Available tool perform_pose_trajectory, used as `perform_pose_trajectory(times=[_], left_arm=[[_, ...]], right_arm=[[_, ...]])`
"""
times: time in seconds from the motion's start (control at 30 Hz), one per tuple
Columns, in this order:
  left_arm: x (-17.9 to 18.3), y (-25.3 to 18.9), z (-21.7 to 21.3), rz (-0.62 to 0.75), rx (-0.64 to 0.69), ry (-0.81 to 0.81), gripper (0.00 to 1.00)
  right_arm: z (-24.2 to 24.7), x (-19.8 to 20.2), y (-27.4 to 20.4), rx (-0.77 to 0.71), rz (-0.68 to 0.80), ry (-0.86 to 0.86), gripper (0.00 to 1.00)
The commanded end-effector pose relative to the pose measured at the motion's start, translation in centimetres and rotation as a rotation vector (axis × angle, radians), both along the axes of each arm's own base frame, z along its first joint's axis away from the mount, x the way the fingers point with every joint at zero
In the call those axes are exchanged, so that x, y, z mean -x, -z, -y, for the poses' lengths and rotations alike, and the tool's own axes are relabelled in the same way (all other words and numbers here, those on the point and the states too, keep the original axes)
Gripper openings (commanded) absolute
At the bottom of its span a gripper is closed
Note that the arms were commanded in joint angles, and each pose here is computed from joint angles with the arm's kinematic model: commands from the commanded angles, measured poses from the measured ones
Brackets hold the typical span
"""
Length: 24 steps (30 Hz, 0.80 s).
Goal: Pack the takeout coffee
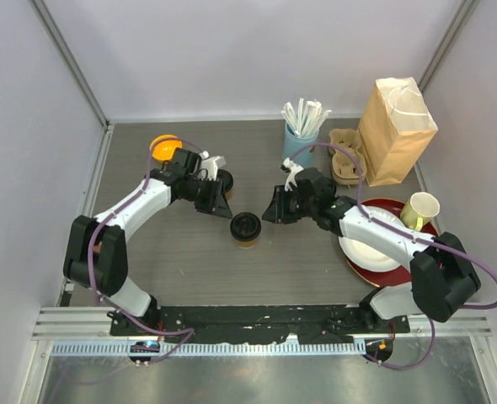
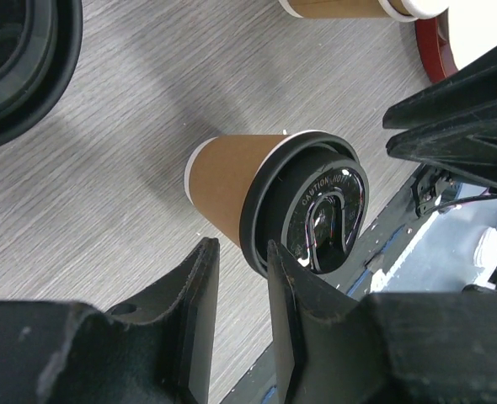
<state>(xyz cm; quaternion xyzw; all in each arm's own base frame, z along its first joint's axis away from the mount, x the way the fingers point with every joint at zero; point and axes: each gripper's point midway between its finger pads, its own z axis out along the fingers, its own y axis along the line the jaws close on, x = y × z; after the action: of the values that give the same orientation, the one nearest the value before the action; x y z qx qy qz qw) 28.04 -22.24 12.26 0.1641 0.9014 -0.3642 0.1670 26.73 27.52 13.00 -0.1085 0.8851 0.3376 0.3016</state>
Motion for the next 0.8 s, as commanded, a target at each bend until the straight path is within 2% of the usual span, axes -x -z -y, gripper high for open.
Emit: perform_pose_trajectory(times=[0.0, 0.77], left_arm=[[-0.3, 0.1, 1.1, -0.018, 0.059, 0.001, 0.33], [1.3, 2.0, 2.0, -0.159, 0.12, 0.019, 0.29]], right_arm=[[-1.6, -0.5, -1.2, -0.101, 0.013, -0.027, 0.28], [-1.2, 0.3, 2.6, -0.072, -0.081, -0.024, 0.22]])
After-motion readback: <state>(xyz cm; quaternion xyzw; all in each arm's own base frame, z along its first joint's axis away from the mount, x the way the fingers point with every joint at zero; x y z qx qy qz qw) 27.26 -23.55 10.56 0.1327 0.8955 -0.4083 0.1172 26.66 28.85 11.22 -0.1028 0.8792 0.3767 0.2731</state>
